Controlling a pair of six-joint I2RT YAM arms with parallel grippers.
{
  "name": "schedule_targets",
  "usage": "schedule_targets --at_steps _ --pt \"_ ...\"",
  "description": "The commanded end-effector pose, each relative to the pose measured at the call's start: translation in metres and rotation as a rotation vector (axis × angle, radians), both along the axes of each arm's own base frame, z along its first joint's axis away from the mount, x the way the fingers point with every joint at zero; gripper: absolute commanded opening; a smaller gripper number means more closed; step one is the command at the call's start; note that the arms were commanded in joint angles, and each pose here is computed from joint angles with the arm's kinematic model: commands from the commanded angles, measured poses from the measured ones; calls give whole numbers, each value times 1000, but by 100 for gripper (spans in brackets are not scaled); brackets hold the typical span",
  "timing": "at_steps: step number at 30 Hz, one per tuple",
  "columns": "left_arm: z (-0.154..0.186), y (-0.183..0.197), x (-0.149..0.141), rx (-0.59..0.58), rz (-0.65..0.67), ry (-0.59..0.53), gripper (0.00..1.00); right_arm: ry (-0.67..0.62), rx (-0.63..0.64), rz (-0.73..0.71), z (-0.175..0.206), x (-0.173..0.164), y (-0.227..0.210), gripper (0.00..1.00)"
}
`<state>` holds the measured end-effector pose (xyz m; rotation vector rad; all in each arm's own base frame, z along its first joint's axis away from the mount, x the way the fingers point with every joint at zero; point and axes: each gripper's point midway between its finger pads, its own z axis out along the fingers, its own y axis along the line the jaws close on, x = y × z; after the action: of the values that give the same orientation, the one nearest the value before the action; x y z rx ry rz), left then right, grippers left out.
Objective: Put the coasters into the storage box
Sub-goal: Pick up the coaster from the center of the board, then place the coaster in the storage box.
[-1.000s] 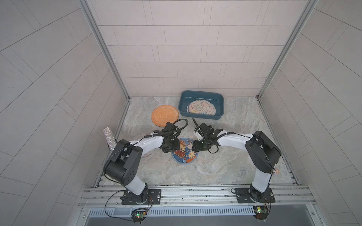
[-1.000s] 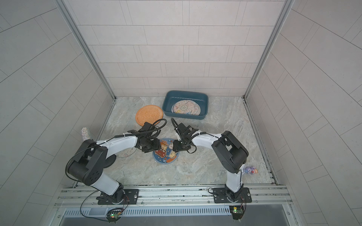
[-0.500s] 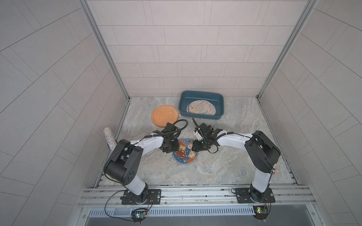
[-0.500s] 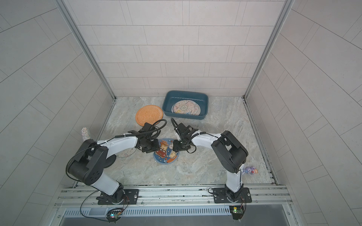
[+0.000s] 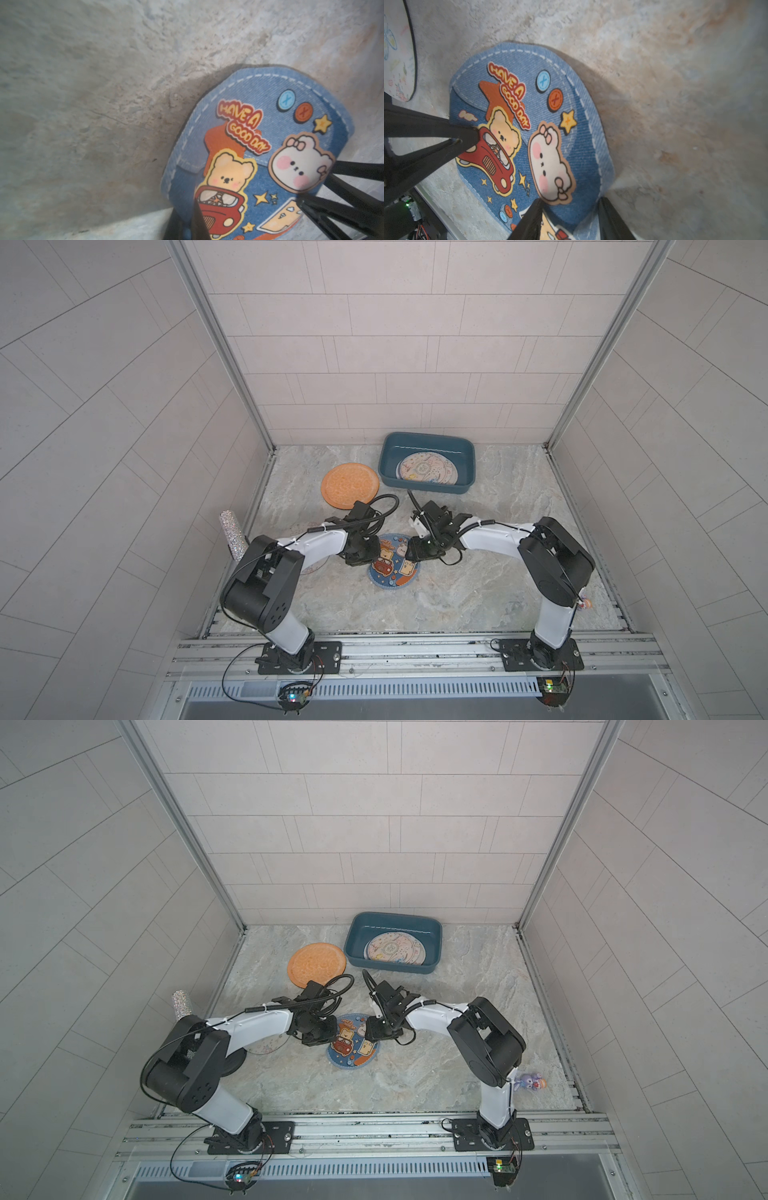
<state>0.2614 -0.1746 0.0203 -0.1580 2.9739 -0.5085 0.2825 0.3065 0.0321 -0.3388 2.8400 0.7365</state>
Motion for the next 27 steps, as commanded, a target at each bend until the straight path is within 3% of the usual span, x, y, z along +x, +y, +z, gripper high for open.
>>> schedule_targets --at_steps 1,19,27 --pt "22 -2 3 0 -15 -21 0 57 -52 -19 -16 -16 -15 52" --pt "158 -56 82 -162 -165 -315 0 39 82 -111 12 -16 -43 62" --pt "189 -95 132 -237 -247 -388 0 32 115 -142 21 -16 -58 64"
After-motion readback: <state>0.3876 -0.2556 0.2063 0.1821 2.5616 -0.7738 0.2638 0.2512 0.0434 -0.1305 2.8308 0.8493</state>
